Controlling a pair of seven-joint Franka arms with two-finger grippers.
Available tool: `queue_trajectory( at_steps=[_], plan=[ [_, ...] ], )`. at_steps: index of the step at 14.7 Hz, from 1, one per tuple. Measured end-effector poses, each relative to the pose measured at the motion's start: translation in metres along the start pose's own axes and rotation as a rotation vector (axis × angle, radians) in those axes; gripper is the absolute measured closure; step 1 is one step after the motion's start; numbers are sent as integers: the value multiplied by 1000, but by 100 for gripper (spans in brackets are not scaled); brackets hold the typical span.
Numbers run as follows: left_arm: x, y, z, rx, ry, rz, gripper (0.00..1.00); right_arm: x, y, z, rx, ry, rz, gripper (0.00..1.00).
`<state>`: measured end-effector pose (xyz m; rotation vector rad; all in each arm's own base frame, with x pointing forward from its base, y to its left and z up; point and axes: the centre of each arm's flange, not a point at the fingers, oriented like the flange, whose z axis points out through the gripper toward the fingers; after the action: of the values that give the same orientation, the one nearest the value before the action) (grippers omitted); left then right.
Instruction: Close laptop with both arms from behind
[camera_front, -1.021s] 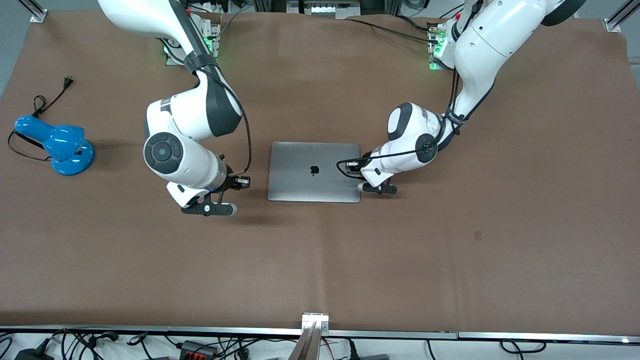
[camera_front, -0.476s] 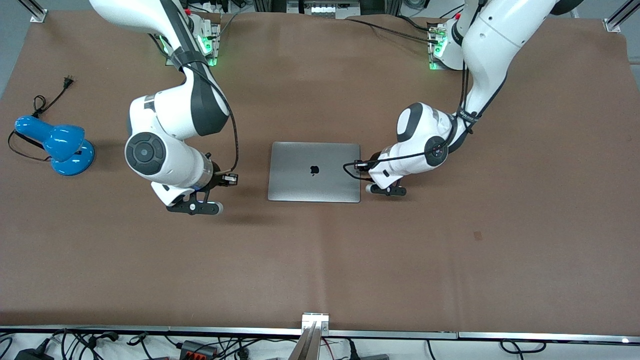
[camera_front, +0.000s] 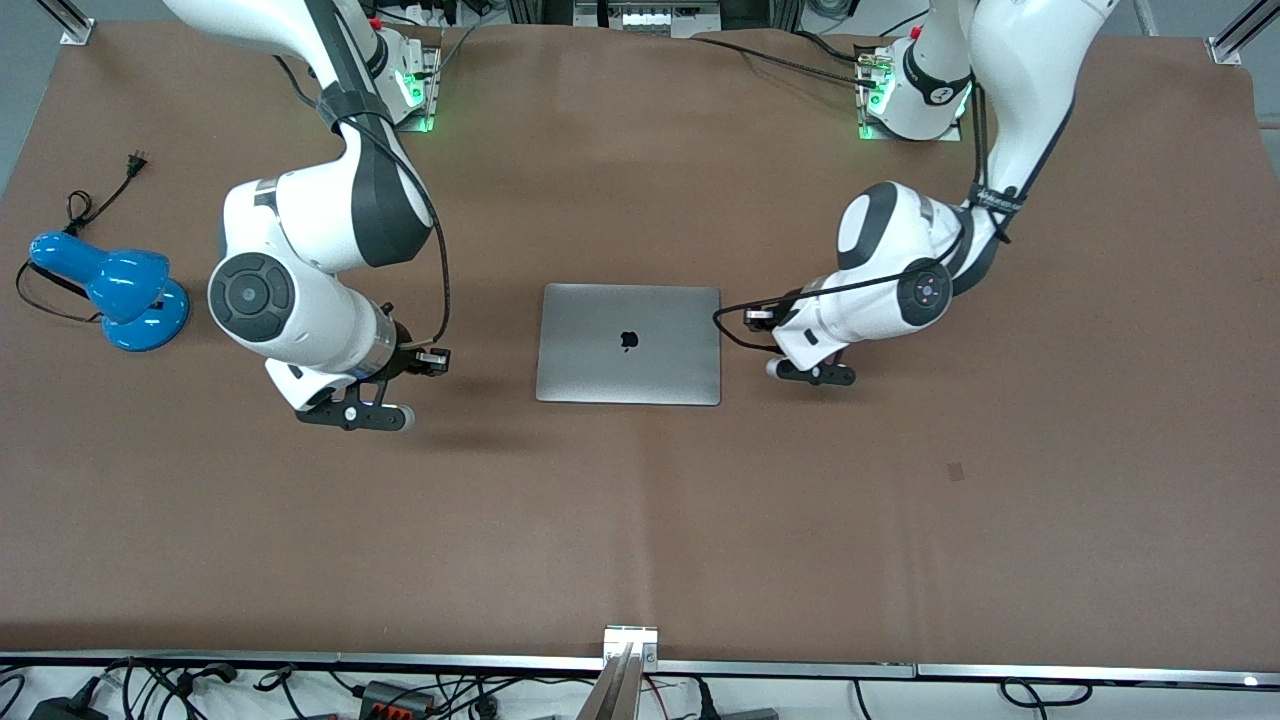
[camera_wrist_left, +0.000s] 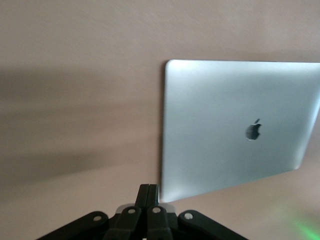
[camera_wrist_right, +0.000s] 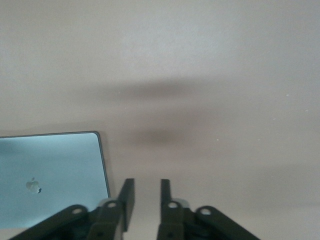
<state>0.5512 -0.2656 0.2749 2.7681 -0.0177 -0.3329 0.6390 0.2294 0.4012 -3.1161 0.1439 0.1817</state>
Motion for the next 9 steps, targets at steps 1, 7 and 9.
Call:
queue_trajectory(
  at_steps=[1,7,9],
  plan=[
    [1,-5,-12,10,7,-1,99,0,4,-7,1,10,5,58],
    [-14,-34,-131,64,-24,-25,99,12,63,-54,9,82,81,0],
    [-29,-47,-198,116,-6,-28,99,13,79,-70,17,106,95,0]
  ],
)
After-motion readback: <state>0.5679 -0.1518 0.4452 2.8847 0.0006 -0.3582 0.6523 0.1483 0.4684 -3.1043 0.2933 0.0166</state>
